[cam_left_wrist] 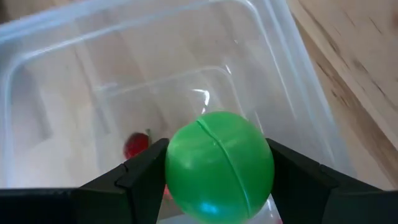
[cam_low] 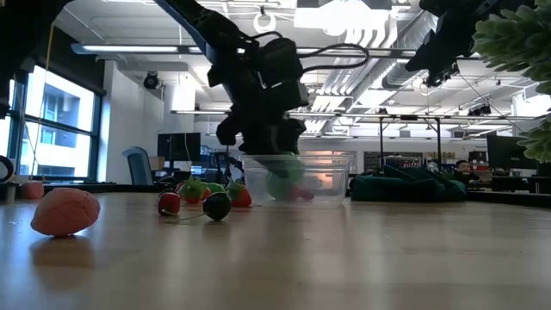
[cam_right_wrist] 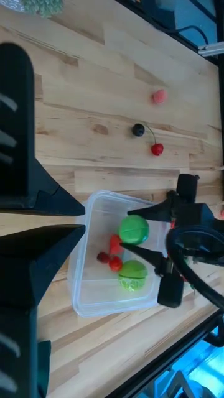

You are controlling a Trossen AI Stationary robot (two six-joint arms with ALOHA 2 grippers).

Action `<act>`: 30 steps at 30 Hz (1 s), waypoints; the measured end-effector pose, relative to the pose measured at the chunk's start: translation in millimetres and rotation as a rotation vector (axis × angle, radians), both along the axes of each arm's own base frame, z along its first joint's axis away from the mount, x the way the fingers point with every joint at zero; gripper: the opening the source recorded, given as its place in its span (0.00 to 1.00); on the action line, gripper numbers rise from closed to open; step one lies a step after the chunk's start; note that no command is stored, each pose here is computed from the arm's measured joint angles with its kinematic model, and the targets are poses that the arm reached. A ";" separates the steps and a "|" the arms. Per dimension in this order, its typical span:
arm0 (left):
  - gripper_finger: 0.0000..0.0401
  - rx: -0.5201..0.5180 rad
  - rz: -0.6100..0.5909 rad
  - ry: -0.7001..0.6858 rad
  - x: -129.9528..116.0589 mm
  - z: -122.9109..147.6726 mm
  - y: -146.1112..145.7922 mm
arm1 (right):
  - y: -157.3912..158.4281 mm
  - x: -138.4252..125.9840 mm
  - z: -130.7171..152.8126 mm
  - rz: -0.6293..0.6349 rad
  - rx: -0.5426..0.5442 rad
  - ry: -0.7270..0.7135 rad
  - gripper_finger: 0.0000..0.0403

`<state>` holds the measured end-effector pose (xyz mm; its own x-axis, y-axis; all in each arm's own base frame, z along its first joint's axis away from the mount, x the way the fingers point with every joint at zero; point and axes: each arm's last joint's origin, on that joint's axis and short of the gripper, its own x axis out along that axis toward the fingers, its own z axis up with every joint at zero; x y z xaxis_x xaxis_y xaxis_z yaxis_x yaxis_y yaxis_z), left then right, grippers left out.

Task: Pick and placing Produce into tupperware
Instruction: Put the green pear into the transparent bin

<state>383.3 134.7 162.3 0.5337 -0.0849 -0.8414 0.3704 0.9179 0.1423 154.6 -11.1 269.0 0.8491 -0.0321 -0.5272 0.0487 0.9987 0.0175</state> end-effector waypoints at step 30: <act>0.58 0.044 0.001 0.047 -2.6 -0.9 -1.6 | 0.0 0.0 0.0 0.000 0.000 0.000 0.06</act>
